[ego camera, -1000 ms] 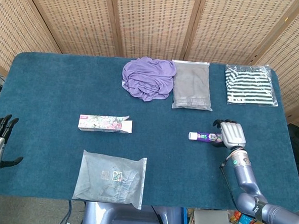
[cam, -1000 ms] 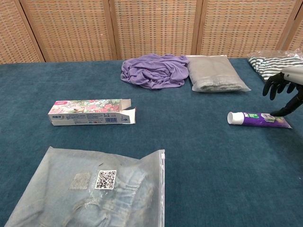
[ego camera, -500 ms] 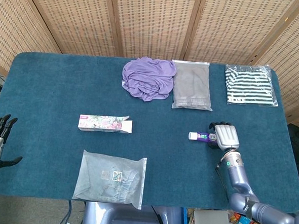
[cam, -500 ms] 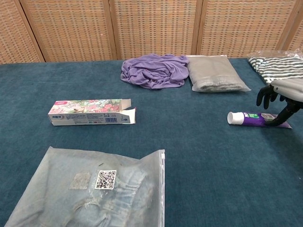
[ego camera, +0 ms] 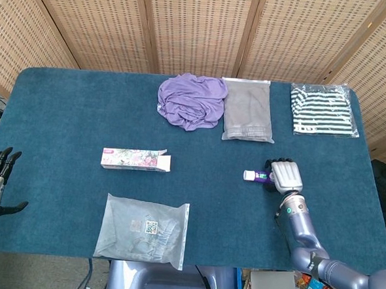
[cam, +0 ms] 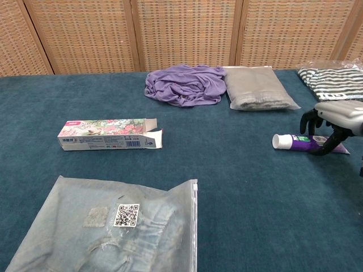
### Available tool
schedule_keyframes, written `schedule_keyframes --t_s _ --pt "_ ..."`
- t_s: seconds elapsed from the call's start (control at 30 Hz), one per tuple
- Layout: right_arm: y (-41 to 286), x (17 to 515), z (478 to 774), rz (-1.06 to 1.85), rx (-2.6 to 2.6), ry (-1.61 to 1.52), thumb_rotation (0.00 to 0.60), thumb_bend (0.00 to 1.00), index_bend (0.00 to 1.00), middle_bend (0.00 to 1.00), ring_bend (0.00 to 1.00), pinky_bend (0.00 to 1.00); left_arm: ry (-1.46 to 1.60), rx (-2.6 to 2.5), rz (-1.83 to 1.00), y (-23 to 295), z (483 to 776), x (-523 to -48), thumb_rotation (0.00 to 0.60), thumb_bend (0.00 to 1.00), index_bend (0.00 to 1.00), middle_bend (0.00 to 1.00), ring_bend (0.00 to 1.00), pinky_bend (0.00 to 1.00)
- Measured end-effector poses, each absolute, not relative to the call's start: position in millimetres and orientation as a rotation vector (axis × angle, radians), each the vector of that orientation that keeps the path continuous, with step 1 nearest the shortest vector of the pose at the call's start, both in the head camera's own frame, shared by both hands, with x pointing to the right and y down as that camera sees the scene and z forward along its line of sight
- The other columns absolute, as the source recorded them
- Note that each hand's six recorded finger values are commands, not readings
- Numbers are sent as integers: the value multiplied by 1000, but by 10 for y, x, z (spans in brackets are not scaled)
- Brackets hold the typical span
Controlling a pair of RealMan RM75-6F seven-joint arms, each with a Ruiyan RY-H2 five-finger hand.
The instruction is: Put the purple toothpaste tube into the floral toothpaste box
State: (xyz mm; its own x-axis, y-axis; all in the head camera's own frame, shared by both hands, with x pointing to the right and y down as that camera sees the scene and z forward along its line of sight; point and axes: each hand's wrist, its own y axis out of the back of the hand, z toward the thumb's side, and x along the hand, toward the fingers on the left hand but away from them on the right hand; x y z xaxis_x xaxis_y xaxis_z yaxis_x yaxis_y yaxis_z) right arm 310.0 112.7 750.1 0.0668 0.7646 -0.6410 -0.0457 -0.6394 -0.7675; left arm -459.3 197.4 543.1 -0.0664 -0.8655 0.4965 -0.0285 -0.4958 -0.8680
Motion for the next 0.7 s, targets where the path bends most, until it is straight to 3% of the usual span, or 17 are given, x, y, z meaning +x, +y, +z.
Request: schedule_keyframes --t_s 0.37,0.7 --pt "1157 3073 7526 1626 -1704 -666 600 470 582 596 421 295 971 -1557 -1652 1975 5473 -4594 600 46 0 0 0 0" --pt "1103 3090 7185 1512 -1694 -679 600 520 595 610 428 295 943 -1584 -1629 1828 5528 -4508 600 46 0 0 0 0"
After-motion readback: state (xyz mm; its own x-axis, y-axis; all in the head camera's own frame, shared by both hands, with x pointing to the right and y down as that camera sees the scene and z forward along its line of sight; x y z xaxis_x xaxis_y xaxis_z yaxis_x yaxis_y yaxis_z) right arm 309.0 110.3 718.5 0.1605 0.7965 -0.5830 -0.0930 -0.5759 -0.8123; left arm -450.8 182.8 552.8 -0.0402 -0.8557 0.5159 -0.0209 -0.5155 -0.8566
